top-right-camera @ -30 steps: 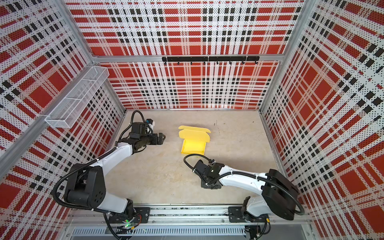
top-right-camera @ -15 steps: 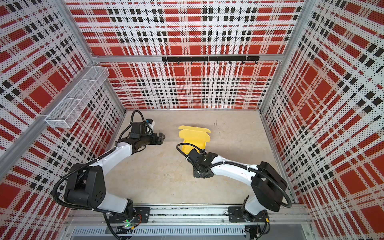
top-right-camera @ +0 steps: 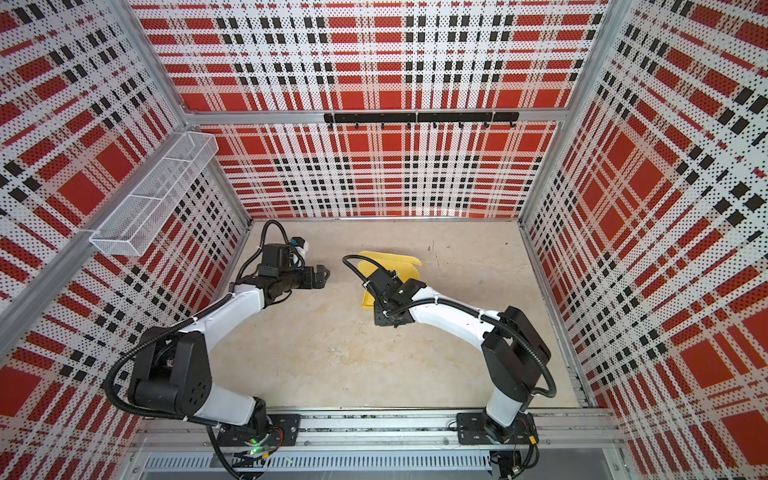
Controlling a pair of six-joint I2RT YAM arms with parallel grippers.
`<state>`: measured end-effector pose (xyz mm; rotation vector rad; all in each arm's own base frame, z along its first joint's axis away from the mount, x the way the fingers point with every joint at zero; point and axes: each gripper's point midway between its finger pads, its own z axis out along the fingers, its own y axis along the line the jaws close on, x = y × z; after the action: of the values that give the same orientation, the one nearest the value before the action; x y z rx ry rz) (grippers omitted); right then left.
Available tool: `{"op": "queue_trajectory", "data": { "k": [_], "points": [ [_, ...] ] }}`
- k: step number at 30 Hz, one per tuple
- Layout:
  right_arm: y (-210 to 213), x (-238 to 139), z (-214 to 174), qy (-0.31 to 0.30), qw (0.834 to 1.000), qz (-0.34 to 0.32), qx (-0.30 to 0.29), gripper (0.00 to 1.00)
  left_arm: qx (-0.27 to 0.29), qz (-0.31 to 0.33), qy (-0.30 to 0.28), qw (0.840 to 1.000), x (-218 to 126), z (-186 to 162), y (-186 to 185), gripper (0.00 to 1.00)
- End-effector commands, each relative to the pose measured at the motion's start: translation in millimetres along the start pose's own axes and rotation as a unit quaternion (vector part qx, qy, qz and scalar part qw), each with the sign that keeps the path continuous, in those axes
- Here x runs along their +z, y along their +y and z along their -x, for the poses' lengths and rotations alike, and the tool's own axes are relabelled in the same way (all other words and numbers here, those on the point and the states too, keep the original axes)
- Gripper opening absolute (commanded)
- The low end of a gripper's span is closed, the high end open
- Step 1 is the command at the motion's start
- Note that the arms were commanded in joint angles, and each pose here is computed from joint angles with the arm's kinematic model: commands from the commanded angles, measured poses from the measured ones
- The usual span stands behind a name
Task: Fold the paper box
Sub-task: 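Carry the red cube over the yellow box and drop it inside with the right gripper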
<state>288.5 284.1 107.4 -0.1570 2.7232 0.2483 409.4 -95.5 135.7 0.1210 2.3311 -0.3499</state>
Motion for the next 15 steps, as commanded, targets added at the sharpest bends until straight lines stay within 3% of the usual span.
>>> {"op": "queue_trajectory", "data": {
  "k": [1,11,15],
  "points": [
    [4,-2,38,-0.053,0.999,-0.001,-0.006,0.29,0.004,-0.003,-0.011,1.000,-3,5,-3,0.99],
    [-13,14,81,-0.139,0.989,-0.044,0.006,0.30,0.001,-0.007,-0.008,1.000,1,3,-4,0.99],
    [-23,26,84,-0.143,0.988,-0.058,0.016,0.30,0.000,-0.006,-0.005,1.000,0,3,-4,1.00]
  ]
}}
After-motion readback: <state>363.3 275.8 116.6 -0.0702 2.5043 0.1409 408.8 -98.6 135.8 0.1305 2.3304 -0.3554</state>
